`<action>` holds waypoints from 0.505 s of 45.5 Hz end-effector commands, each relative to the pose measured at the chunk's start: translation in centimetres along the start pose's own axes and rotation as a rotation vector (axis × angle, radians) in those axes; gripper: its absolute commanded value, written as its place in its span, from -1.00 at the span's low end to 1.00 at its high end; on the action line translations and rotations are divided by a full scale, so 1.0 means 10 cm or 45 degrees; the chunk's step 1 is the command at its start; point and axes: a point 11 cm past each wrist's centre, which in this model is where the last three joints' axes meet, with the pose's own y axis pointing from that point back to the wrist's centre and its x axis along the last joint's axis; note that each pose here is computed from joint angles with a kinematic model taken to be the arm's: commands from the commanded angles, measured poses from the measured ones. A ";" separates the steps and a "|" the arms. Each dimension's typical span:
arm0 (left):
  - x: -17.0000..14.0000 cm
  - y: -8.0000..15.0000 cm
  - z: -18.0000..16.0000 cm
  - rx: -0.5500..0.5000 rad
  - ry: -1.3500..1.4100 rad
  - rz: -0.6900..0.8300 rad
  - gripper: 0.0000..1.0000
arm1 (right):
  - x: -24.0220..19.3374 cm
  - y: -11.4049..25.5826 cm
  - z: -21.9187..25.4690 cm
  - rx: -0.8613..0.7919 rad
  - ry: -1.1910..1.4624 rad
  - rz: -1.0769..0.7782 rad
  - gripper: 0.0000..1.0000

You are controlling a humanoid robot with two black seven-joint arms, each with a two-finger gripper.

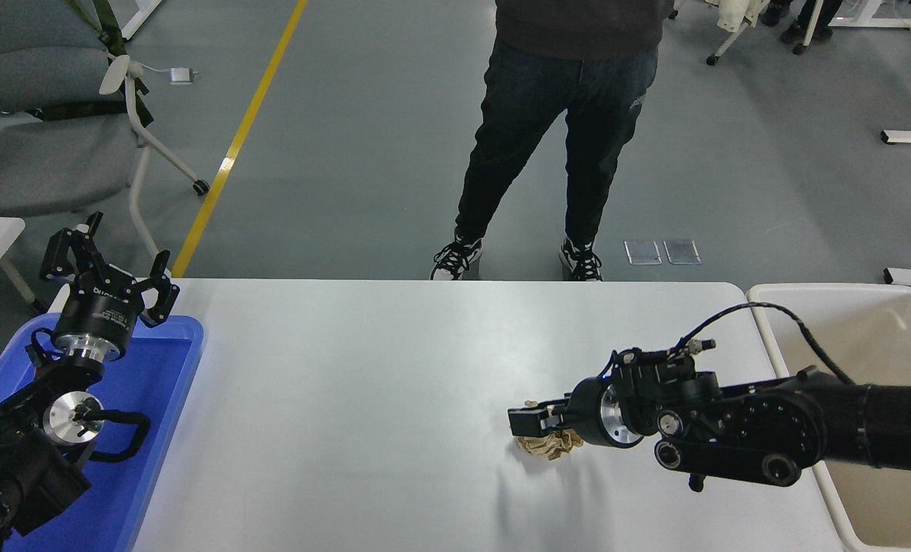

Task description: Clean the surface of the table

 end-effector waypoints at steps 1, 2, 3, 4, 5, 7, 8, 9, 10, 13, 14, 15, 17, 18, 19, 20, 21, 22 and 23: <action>0.01 0.01 0.00 0.001 -0.001 0.002 1.00 | -0.13 -0.08 0.04 -0.020 0.022 0.040 0.95; 0.01 0.01 0.00 0.001 -0.001 0.002 1.00 | -0.15 -0.09 0.03 -0.020 0.022 0.038 0.95; 0.01 0.01 0.00 0.001 -0.001 0.002 1.00 | -0.16 -0.10 0.04 -0.023 0.018 0.039 0.95; 0.01 0.01 0.00 0.001 -0.002 0.003 1.00 | -0.19 -0.11 0.05 -0.029 0.013 0.036 0.95; 0.01 0.01 0.00 0.001 -0.001 0.002 1.00 | -0.21 -0.11 0.07 -0.036 0.009 0.035 0.95; 0.01 0.01 0.00 0.001 -0.001 0.002 1.00 | -0.23 -0.13 0.07 -0.038 0.004 0.037 0.95; 0.00 0.00 0.00 0.000 0.000 0.000 1.00 | -0.23 -0.13 0.07 -0.038 0.003 0.038 0.95; 0.00 0.00 0.00 0.001 0.001 0.000 1.00 | -0.24 -0.14 0.06 -0.036 0.001 0.038 0.96; 0.01 0.01 0.00 0.001 -0.001 0.002 1.00 | -0.23 -0.14 0.05 -0.035 -0.003 0.040 0.96; 0.00 0.00 0.00 0.000 -0.002 0.002 1.00 | -0.29 -0.14 0.06 -0.035 -0.012 0.028 0.97; 0.01 0.01 0.00 0.001 -0.001 0.002 1.00 | -0.30 -0.14 0.06 -0.035 -0.014 0.025 0.97; 0.00 0.00 0.00 0.001 0.001 0.000 1.00 | -0.33 -0.14 0.07 -0.038 -0.017 0.019 0.97; 0.00 0.00 0.00 0.000 0.000 0.000 1.00 | -0.37 -0.14 0.07 -0.038 -0.021 0.011 0.97; 0.00 0.00 0.00 0.001 0.001 0.000 1.00 | -0.38 -0.14 0.07 -0.038 -0.023 0.010 0.97; 0.01 0.01 0.00 0.001 -0.001 0.002 1.00 | -0.39 -0.14 0.07 -0.038 -0.026 0.008 0.97; 0.01 0.01 0.00 0.001 -0.001 0.002 1.00 | -0.39 -0.15 0.08 -0.041 -0.028 0.011 0.97; 0.00 0.00 0.00 0.000 0.001 -0.001 1.00 | -0.40 -0.15 0.08 -0.042 -0.032 0.011 0.97; 0.00 0.00 0.00 0.000 0.000 0.000 1.00 | -0.40 -0.15 0.11 -0.053 -0.037 0.013 0.97; 0.01 0.01 0.00 0.001 -0.001 0.002 1.00 | -0.40 -0.16 0.12 -0.056 -0.038 0.015 0.97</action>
